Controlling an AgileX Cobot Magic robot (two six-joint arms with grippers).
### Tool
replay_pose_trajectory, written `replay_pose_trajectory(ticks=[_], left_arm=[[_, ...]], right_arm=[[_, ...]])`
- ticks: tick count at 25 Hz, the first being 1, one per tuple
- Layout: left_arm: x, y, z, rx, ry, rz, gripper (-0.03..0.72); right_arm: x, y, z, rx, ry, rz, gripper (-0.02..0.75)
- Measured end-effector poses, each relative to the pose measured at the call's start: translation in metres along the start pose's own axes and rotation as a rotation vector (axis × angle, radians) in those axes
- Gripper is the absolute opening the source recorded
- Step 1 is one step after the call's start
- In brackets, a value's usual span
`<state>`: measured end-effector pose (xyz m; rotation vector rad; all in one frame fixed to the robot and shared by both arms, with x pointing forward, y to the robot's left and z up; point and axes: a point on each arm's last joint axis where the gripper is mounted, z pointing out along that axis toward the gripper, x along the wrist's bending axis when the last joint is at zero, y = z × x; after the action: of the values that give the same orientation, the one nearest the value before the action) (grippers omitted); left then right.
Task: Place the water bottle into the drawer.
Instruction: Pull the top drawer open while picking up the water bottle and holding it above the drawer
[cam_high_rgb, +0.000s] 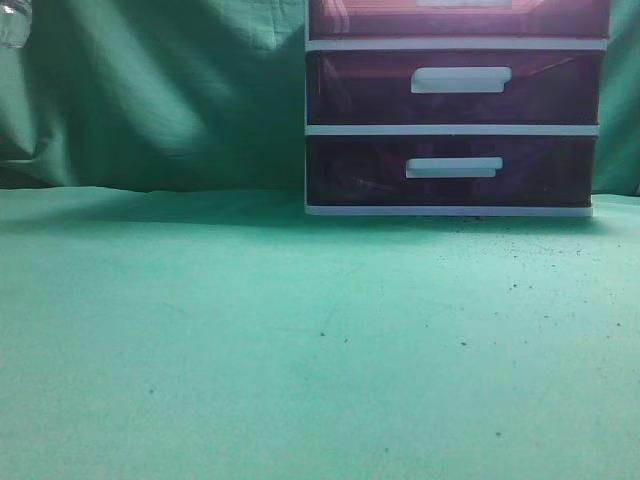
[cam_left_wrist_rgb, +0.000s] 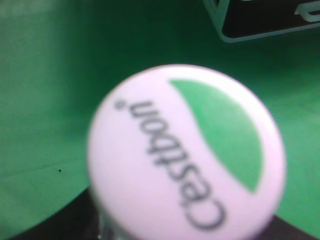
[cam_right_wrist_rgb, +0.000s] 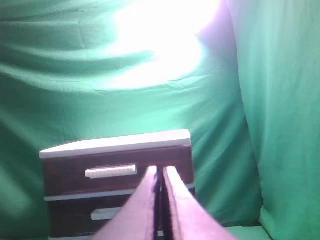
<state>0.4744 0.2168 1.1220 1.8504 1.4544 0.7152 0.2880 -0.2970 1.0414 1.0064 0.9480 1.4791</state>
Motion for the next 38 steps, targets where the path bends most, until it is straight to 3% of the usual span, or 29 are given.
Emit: replay_pose_trajectory(ticks=[5,10,14,15,16,19,23,28,29,38], left_arm=[[0.0,0.0,-0.001,0.0,-0.005,0.002,0.281],[-0.001,0.0,-0.001,0.001,-0.009,0.002,0.281],[-0.001,0.0,0.0,0.004,-0.009,0.0,0.281],[-0.001,-0.001,-0.001,0.007,-0.008,0.0,0.281],[-0.001,-0.001,-0.001,0.011,-0.007,0.0,0.281],[0.0,-0.002,-0.001,0.017,-0.006,0.002,0.281],[0.0,-0.002,-0.001,0.019,-0.006,0.002,0.281],[0.0,-0.002,-0.001,0.023,-0.006,0.001,0.281],[-0.001,-0.002,-0.001,0.024,-0.007,-0.001,0.281],[0.0,-0.004,-0.001,0.044,-0.001,-0.001,0.281]], right_arm=[[0.008,0.038,0.04,0.286,0.011,-0.011,0.0],[0.008,0.028,0.087,0.442,0.007,-0.078,0.0],[0.006,0.017,0.137,0.397,0.068,-0.441,0.0],[0.007,0.013,0.151,0.38,0.101,-0.582,0.048],[0.008,0.009,0.164,0.358,0.142,-0.734,0.048],[0.013,-0.01,0.199,0.294,0.261,-1.065,0.204],[0.024,-0.031,0.233,0.28,0.36,-1.181,0.344],[0.052,-0.048,0.264,0.208,0.502,-1.303,0.333],[0.055,-0.053,0.271,0.205,0.522,-1.316,0.359],[0.063,-0.088,0.322,0.221,0.574,-1.414,0.359]])
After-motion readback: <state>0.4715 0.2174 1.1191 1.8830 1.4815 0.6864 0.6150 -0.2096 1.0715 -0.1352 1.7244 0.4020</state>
